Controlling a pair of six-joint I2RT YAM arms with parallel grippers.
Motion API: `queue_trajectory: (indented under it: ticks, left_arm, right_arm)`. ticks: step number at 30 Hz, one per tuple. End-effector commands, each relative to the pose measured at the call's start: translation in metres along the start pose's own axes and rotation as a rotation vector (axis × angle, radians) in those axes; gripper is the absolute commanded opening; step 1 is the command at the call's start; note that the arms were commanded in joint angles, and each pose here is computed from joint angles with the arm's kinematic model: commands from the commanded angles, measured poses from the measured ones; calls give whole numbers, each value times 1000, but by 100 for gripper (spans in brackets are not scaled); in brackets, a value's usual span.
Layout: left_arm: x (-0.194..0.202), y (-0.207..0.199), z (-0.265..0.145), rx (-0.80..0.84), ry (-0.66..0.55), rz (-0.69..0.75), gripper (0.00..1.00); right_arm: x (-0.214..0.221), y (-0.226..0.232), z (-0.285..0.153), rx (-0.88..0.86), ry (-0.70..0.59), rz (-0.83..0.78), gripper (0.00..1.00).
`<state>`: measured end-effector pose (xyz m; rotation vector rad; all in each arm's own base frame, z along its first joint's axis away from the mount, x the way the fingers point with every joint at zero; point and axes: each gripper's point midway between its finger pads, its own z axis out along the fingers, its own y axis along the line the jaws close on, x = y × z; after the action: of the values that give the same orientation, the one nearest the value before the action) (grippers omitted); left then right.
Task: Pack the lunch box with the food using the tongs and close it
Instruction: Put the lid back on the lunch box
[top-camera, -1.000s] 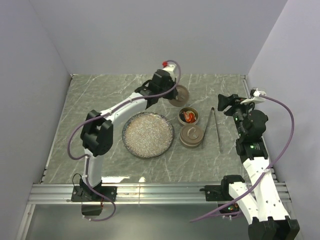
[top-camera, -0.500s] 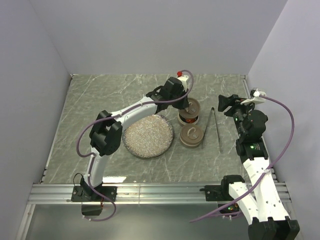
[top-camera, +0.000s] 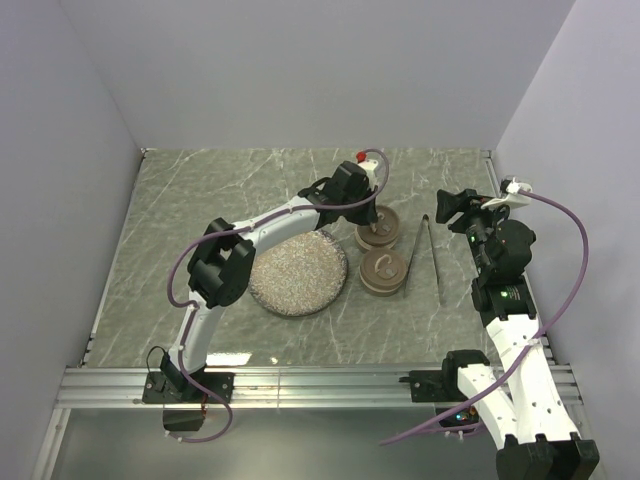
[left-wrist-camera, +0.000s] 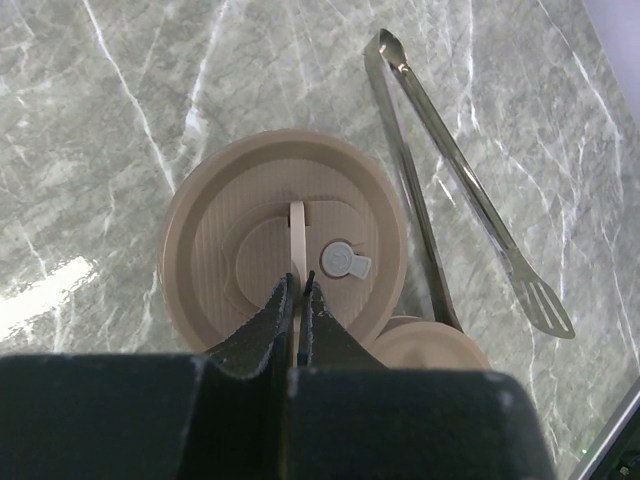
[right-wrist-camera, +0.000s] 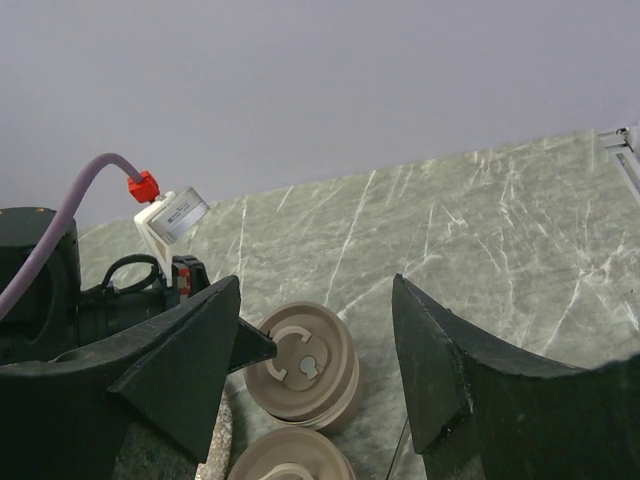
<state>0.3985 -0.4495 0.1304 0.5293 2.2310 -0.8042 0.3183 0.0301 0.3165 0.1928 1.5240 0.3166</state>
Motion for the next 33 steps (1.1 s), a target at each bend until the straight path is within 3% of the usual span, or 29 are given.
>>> queue_trajectory:
  ticks: [1, 14, 33]
  left_arm:
    - [-2, -13, 2, 48, -3, 0, 0]
    - [17, -4, -3, -20, 31, 6, 0]
    - [7, -4, -29, -148, -25, 56, 0]
  right_arm:
    - [-8, 0, 0, 1, -27, -13, 69]
    - [-5, 0, 2, -3, -19, -11, 69]
    - [-5, 0, 1, -2, -21, -11, 69]
